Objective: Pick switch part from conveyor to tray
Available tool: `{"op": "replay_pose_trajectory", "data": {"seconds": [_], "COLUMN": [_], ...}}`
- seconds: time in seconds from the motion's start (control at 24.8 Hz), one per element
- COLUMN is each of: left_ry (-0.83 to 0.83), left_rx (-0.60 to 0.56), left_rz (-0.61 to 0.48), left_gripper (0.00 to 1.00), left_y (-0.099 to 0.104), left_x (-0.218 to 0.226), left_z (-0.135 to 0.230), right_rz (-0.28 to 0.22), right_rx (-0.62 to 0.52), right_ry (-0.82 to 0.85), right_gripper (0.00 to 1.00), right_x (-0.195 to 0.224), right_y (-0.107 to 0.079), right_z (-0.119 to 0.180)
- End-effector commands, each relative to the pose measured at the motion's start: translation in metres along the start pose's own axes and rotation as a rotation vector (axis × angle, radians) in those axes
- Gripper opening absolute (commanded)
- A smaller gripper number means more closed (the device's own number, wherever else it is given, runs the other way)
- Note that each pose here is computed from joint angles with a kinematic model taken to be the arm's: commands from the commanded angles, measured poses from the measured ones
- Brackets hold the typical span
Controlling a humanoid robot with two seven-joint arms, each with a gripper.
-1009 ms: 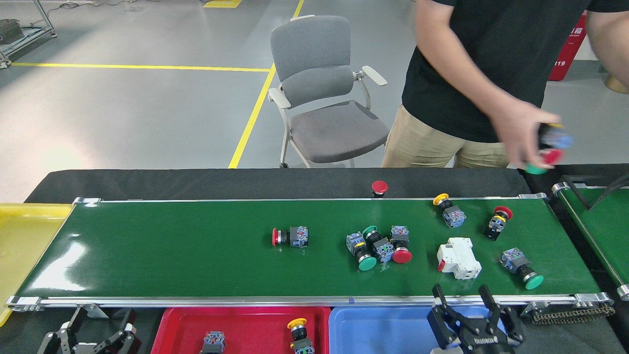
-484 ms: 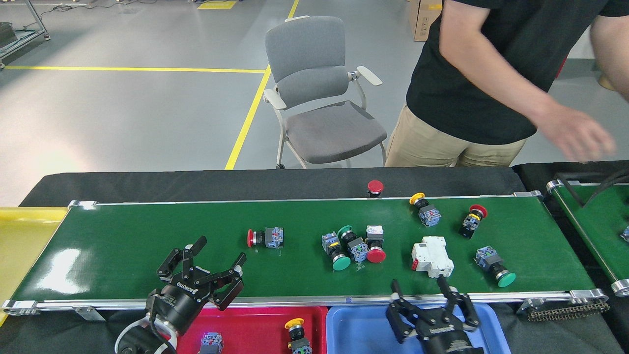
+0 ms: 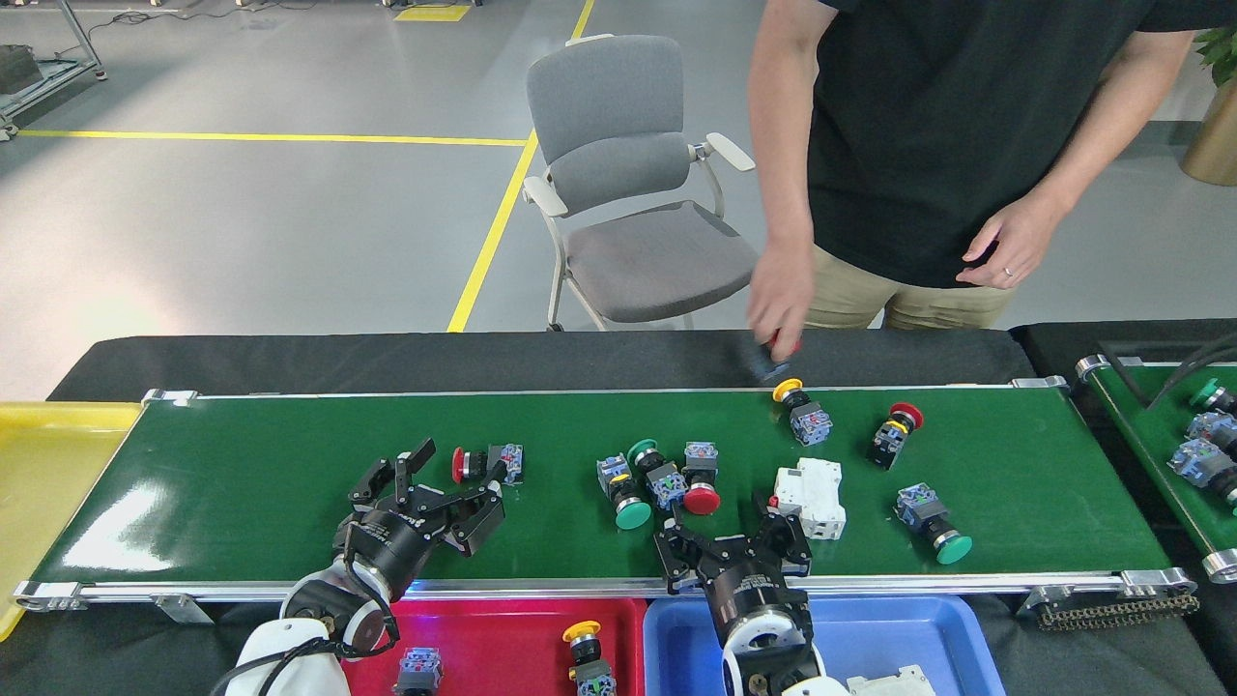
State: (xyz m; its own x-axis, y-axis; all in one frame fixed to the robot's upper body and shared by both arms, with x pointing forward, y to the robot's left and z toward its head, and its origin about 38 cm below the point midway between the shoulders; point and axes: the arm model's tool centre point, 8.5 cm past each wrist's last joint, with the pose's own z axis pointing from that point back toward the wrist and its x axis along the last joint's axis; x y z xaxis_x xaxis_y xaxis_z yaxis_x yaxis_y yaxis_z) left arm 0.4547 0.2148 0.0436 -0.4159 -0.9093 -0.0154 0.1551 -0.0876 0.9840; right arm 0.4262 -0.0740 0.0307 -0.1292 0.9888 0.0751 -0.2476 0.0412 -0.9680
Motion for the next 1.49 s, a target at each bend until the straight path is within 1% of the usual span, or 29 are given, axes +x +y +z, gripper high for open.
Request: {"op": "replay_pose_trajectory", "data": {"seconds": [0.0, 0.08, 0.16, 0.2, 0.28, 0.4, 0.48, 0.56, 0.65, 0.69, 0.73, 0.77, 0.81, 0.85, 0.89, 0.93, 1.01, 1.05, 1.13, 1.17, 1.21, 1.29, 1.41, 1.45], "left_ry": [0.011, 0.021, 0.027, 0.027, 0.028, 0.043, 0.073, 0.102, 0.122, 0.135, 0.150, 0.173, 0.196, 0.220, 0.239, 0.245, 0.231, 0.214, 0.137, 0.073, 0.035, -0.015, -0.102, -0.145], "left_rx": [0.015, 0.006, 0.000, 0.000, 0.000, 0.000, -0.002, -0.017, -0.038, -0.050, -0.062, -0.071, -0.073, -0.066, -0.053, -0.032, 0.014, 0.044, 0.084, 0.121, 0.136, 0.151, 0.217, 0.219], "left_rz": [-0.005, -0.005, -0.007, -0.007, -0.005, -0.004, -0.004, 0.004, 0.005, 0.002, -0.001, -0.002, -0.003, -0.002, -0.004, -0.007, -0.011, -0.017, -0.019, -0.028, -0.045, -0.076, -0.111, -0.116], "left_gripper": [1.00, 1.00, 1.00, 1.00, 1.00, 1.00, 1.00, 1.00, 1.00, 1.00, 1.00, 1.00, 1.00, 0.99, 0.95, 0.83, 0.47, 0.26, 0.20, 0.19, 0.18, 0.17, 0.16, 0.17], "left_y": [0.008, 0.006, 0.004, 0.004, 0.004, 0.004, 0.004, -0.001, -0.005, -0.006, -0.008, -0.010, -0.008, -0.006, -0.004, -0.002, 0.001, 0.000, -0.009, -0.003, -0.004, -0.008, 0.003, 0.002], "left_x": [-0.006, -0.010, -0.012, -0.012, -0.012, -0.012, -0.015, -0.017, -0.018, -0.019, -0.019, -0.022, -0.026, -0.028, -0.030, -0.031, -0.030, -0.029, -0.018, -0.009, -0.008, -0.005, 0.012, 0.019], "left_z": [-0.006, -0.006, -0.005, -0.005, -0.005, -0.006, -0.006, -0.008, -0.012, -0.015, -0.018, -0.019, -0.021, -0.023, -0.024, -0.024, -0.023, -0.019, -0.009, -0.001, 0.013, 0.046, 0.089, 0.104], "right_rz": [-0.016, -0.038, -0.038, -0.039, -0.043, -0.055, -0.053, -0.053, -0.042, -0.041, -0.041, -0.041, -0.044, -0.054, -0.063, -0.070, -0.067, -0.063, -0.063, -0.064, -0.066, -0.082, -0.109, -0.125], "right_rx": [0.004, 0.010, 0.002, -0.001, -0.029, -0.071, -0.101, -0.128, -0.129, -0.124, -0.121, -0.102, -0.089, -0.081, -0.073, -0.068, -0.064, -0.060, -0.042, -0.054, -0.075, -0.110, -0.206, -0.234], "right_ry": [-0.023, -0.080, -0.122, -0.124, -0.152, -0.217, -0.258, -0.344, -0.457, -0.526, -0.591, -0.638, -0.653, -0.650, -0.656, -0.658, -0.661, -0.660, -0.651, -0.637, -0.611, -0.502, -0.324, -0.245], "right_gripper": [0.63, 0.50, 0.38, 0.36, 0.29, 0.27, 0.27, 0.27, 0.28, 0.29, 0.35, 0.42, 0.62, 0.92, 0.98, 0.98, 0.98, 0.98, 0.98, 0.98, 0.98, 0.98, 0.97, 0.97], "right_x": [0.004, 0.009, 0.011, 0.011, 0.014, 0.021, 0.019, 0.021, 0.025, 0.028, 0.033, 0.037, 0.040, 0.044, 0.049, 0.053, 0.053, 0.052, 0.053, 0.050, 0.044, 0.015, -0.040, -0.061], "right_y": [-0.009, -0.012, -0.013, -0.014, -0.021, -0.030, -0.034, -0.032, -0.022, -0.013, -0.008, 0.001, 0.005, 0.005, 0.005, 0.003, 0.002, 0.001, 0.000, -0.006, -0.013, -0.026, -0.050, -0.055], "right_z": [-0.013, -0.016, -0.015, -0.014, -0.011, 0.001, 0.014, 0.042, 0.078, 0.100, 0.116, 0.126, 0.130, 0.130, 0.130, 0.129, 0.129, 0.127, 0.125, 0.121, 0.117, 0.107, 0.093, 0.090]}}
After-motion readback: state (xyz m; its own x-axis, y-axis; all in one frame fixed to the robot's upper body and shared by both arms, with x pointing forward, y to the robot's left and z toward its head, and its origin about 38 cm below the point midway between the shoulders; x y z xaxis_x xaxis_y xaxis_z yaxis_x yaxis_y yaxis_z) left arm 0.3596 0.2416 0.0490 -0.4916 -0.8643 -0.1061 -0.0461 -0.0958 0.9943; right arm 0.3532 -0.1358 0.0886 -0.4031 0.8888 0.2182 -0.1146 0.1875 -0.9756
